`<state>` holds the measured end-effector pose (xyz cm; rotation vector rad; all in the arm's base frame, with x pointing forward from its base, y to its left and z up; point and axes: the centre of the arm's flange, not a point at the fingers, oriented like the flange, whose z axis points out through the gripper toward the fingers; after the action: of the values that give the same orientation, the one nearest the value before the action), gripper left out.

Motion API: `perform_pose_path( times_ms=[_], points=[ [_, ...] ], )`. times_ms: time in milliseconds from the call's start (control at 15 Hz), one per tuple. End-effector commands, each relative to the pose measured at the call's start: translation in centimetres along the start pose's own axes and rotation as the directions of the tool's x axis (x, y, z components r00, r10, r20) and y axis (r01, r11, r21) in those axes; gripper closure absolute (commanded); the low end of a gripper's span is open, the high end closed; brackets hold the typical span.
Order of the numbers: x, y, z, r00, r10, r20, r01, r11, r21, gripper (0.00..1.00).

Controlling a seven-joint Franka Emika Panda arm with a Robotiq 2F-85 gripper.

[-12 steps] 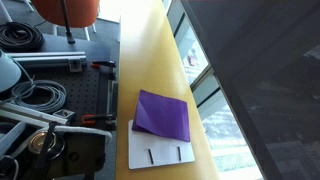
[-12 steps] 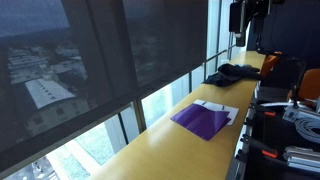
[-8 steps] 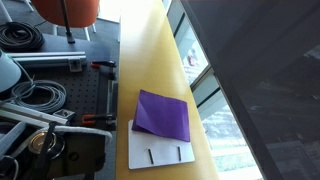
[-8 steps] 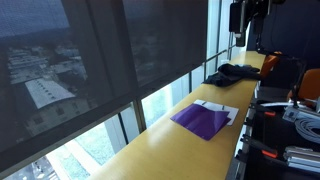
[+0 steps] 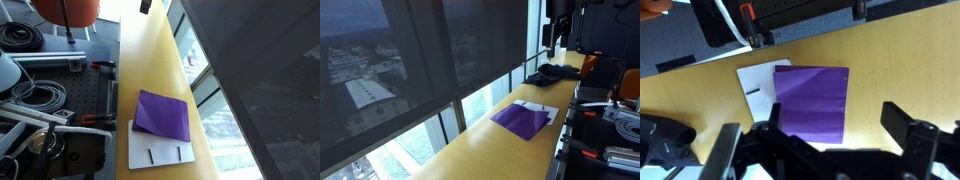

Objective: Open the purple file holder

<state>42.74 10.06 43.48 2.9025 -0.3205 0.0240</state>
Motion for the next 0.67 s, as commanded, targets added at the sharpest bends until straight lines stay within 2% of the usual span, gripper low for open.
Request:
perform_pose_path(
  times_ms=[0, 400, 600],
  points=[
    [3.1, 2.2, 3.7, 0.999, -0.048, -0.018, 0.049, 0.998, 0.038, 0.00],
    [6.6, 5.4, 10.4, 0.997, -0.066, 0.041, 0.059, 0.985, 0.163, 0.00],
    [7.2, 7.1, 13.4, 0.995, -0.072, 0.076, 0.048, 0.961, 0.272, 0.00]
  ],
)
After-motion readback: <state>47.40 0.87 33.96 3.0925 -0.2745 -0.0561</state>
